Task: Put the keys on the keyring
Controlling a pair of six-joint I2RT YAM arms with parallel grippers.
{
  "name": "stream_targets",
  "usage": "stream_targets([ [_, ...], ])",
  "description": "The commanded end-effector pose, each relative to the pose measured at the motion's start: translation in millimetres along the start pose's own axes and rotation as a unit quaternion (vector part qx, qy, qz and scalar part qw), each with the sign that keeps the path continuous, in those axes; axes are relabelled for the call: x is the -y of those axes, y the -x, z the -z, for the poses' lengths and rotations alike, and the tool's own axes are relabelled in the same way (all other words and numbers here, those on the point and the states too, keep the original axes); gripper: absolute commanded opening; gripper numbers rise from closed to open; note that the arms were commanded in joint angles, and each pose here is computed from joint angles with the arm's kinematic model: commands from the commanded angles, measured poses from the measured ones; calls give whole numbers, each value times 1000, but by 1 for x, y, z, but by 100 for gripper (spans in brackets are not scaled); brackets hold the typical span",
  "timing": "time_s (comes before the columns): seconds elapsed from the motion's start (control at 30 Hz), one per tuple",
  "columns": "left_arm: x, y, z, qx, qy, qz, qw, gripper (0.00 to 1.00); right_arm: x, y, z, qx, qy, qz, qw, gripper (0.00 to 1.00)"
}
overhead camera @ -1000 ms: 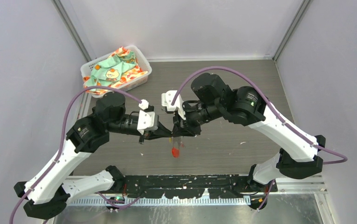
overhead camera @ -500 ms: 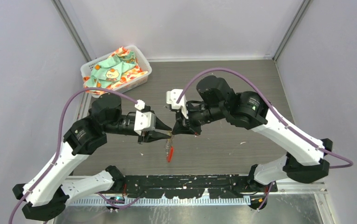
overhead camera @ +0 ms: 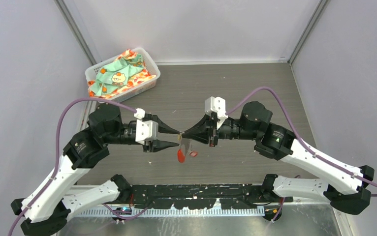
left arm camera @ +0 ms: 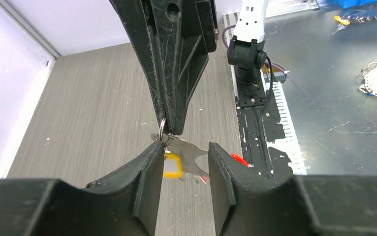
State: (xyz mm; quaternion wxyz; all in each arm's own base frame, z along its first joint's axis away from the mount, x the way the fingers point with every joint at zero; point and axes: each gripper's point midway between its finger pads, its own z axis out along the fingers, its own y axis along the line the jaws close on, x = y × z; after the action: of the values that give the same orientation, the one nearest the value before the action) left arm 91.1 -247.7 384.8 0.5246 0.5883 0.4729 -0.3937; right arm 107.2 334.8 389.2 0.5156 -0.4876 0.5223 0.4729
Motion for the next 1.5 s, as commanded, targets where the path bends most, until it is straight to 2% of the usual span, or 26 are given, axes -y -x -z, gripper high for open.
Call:
stream_targets([
  [0.0,-11,24,2,35,26,-28,999,41,-8,56,3,124,17,41,991,1],
  [0.27,-12,21,6,29,35,-45,998,41,-15,54,0,120,39,43,991,1],
  [0.43,-11,26,7,36,36,-40,998,32,-15,54,-1,114,42,40,992,1],
  [0.6,-4,34,9,47,21,-28,998,31,-13,45,-3,98,39,40,994,1],
  [0.83,-1,30,8,45,16,-17,999,3,-14,43,-7,91,47,40,994,1],
  [0.9,-3,30,9,43,23,-13,999,0,-14,39,-8,75,51,35,995,1],
  [0.93,-5,29,9,41,26,-11,999,0,-13,30,-8,51,50,28,997,3],
  [0.97,-5,28,9,37,27,-11,999,1,-13,27,-8,36,48,22,998,9],
  [1.07,-2,16,9,16,21,-12,1000,1,-4,23,-3,-15,19,-1,1000,44],
  [1.13,-2,3,8,-5,17,-22,1000,1,0,21,1,-55,7,-3,998,53],
  [1.3,-3,-19,4,-52,0,-28,998,1,9,15,6,-152,-2,4,988,54],
  [1.47,-14,-22,0,-74,2,-38,997,1,5,8,8,-225,32,5,974,46],
])
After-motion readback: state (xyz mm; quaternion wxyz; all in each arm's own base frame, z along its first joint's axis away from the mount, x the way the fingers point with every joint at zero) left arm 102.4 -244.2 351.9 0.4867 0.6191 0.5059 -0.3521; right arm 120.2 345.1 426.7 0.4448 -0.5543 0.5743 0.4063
